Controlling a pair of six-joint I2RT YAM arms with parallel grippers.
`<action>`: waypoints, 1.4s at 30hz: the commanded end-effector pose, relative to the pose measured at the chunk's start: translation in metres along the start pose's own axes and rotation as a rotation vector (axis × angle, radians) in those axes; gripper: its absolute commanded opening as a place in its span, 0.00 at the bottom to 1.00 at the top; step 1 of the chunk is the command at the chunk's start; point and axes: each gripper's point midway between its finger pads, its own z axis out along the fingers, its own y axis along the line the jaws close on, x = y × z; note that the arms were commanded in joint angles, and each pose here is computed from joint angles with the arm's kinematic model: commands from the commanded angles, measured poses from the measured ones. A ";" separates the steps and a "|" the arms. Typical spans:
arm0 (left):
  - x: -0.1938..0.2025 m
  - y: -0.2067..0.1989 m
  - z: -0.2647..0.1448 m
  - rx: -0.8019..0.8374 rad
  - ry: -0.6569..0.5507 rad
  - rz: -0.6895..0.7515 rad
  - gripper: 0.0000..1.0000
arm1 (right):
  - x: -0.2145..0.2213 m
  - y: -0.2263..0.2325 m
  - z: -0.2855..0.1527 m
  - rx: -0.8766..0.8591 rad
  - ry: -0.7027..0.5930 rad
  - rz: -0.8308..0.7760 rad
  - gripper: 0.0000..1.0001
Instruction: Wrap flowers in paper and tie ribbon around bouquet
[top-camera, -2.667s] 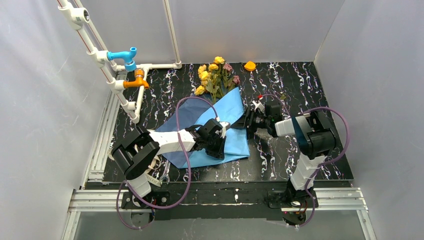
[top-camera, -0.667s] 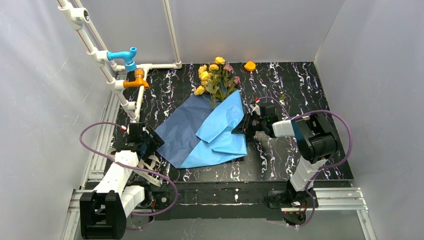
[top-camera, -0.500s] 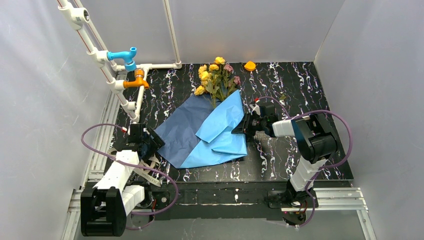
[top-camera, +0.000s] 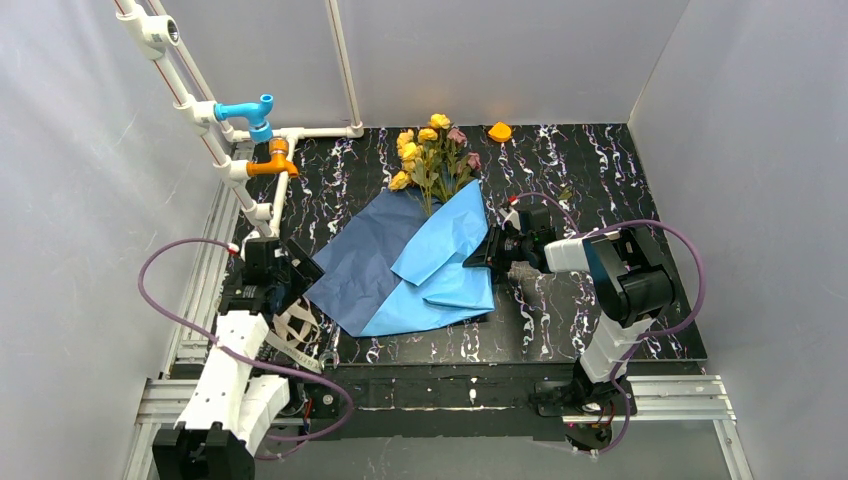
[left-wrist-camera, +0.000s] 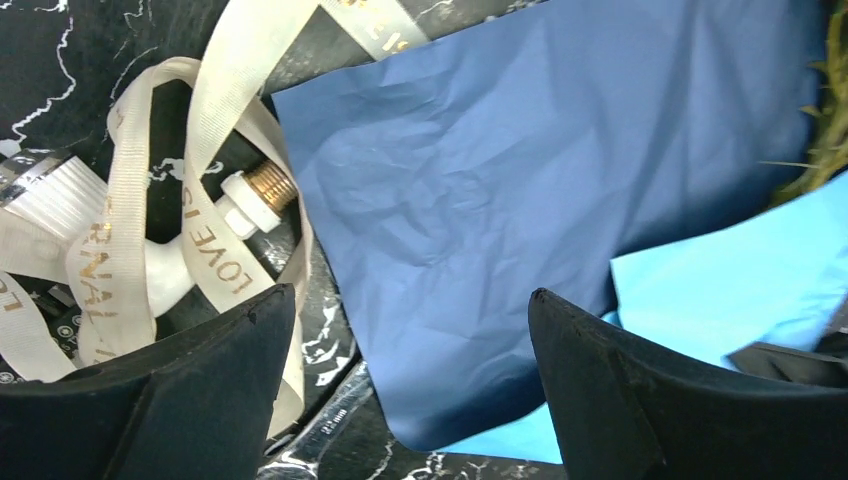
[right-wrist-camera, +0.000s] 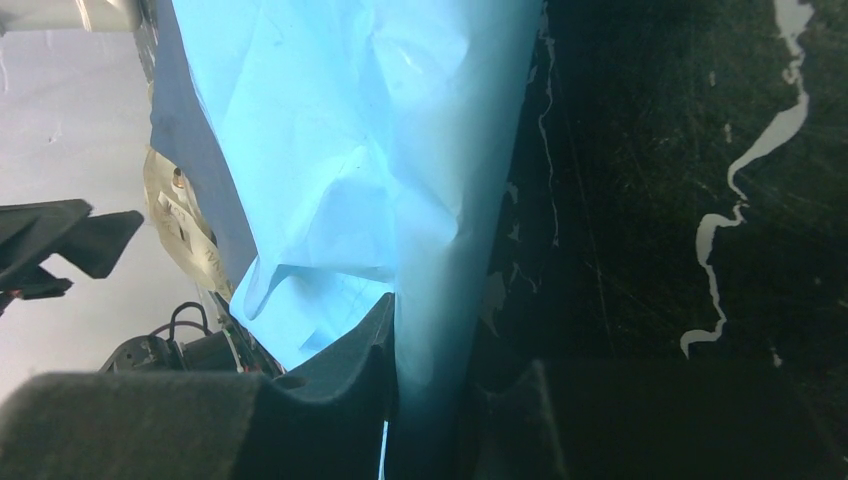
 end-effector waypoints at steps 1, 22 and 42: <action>0.017 -0.003 -0.016 0.033 0.072 -0.064 0.86 | 0.020 -0.047 -0.002 0.193 0.041 0.033 0.30; 0.078 0.015 0.051 0.069 0.191 -0.241 0.73 | 0.025 -0.049 -0.003 0.198 0.044 0.037 0.30; 0.059 0.051 0.054 -0.046 -0.036 -0.323 0.64 | 0.028 -0.053 -0.003 0.208 0.053 0.040 0.30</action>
